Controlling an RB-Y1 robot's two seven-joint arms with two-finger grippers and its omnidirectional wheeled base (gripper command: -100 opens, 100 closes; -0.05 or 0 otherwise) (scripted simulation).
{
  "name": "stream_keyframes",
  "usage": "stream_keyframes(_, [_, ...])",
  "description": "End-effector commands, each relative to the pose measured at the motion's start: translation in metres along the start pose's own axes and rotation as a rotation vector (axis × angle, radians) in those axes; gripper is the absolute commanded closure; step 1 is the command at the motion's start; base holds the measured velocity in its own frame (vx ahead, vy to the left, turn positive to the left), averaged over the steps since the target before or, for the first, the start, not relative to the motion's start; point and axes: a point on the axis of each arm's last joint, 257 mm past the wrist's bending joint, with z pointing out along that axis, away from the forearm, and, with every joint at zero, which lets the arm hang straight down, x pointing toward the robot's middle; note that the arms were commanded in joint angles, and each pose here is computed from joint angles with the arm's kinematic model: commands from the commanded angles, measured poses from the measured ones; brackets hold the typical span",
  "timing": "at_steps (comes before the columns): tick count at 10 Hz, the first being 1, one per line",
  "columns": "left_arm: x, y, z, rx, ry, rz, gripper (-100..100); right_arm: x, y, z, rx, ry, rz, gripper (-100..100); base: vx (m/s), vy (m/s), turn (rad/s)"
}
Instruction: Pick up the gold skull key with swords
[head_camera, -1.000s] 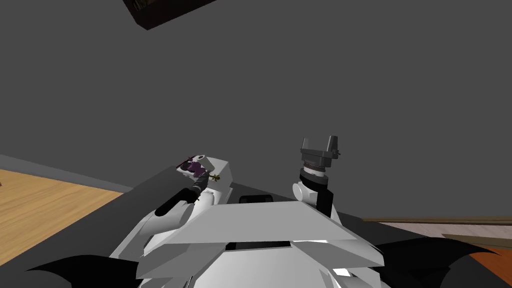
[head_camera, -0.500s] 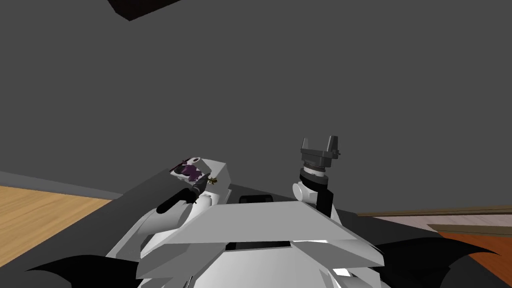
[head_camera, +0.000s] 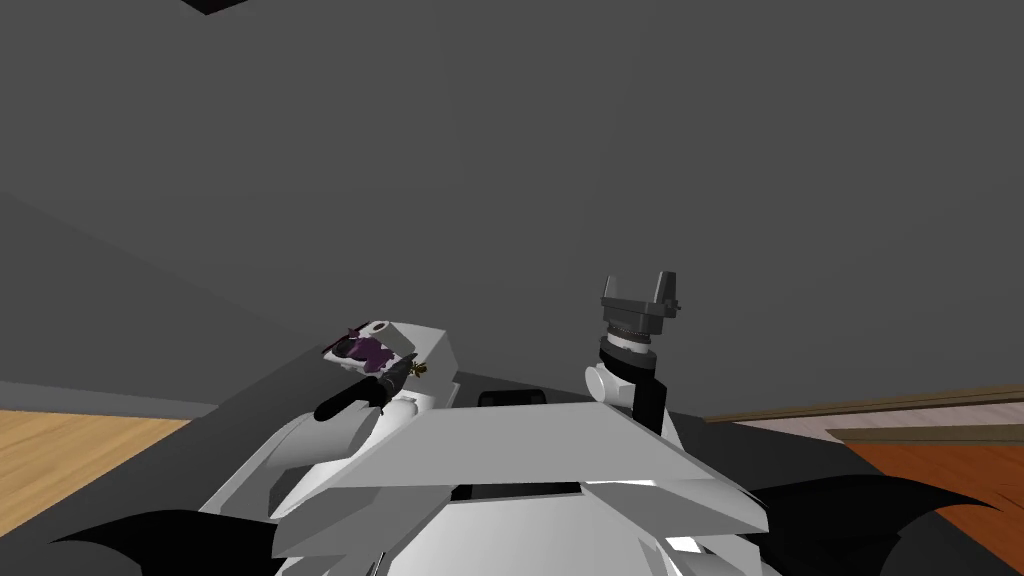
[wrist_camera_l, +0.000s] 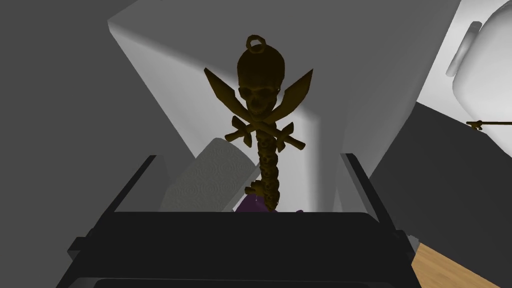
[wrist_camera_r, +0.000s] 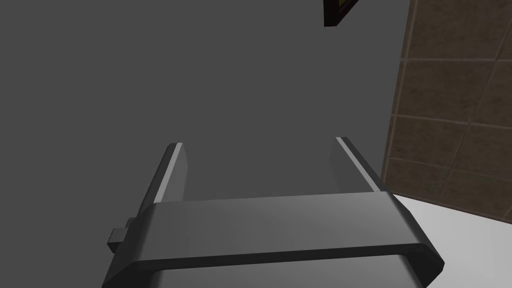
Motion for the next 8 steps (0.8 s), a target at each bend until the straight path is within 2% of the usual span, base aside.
stream_keyframes(1, [-0.004,0.010,0.000,-0.040,-0.001,0.027,-100,0.000,0.000,0.000,0.000,0.000,0.000,0,0.015,-0.008,-0.076])
stream_keyframes(2, [-0.003,0.005,-0.001,-0.022,-0.001,0.016,-100,0.000,0.000,0.000,0.000,0.000,0.000,0,0.007,-0.002,-0.014])
stream_keyframes(3, [-0.003,0.006,-0.001,-0.027,0.000,0.018,0,0.000,0.000,0.000,0.000,0.000,0.000,0,0.000,0.000,0.000])
stream_keyframes(4, [-0.004,0.009,0.006,-0.028,-0.003,0.013,-100,0.000,0.000,0.000,0.000,0.000,0.000,0,0.010,0.005,-0.038])
stream_keyframes(7, [-0.004,0.014,0.017,-0.032,-0.007,0.008,-100,0.000,0.000,0.000,0.000,0.000,0.000,0,0.019,0.012,-0.030])
stream_keyframes(8, [-0.004,0.014,0.015,-0.032,-0.007,0.008,-100,0.000,0.000,0.000,0.000,0.000,0.000,0,0.006,0.004,0.001])
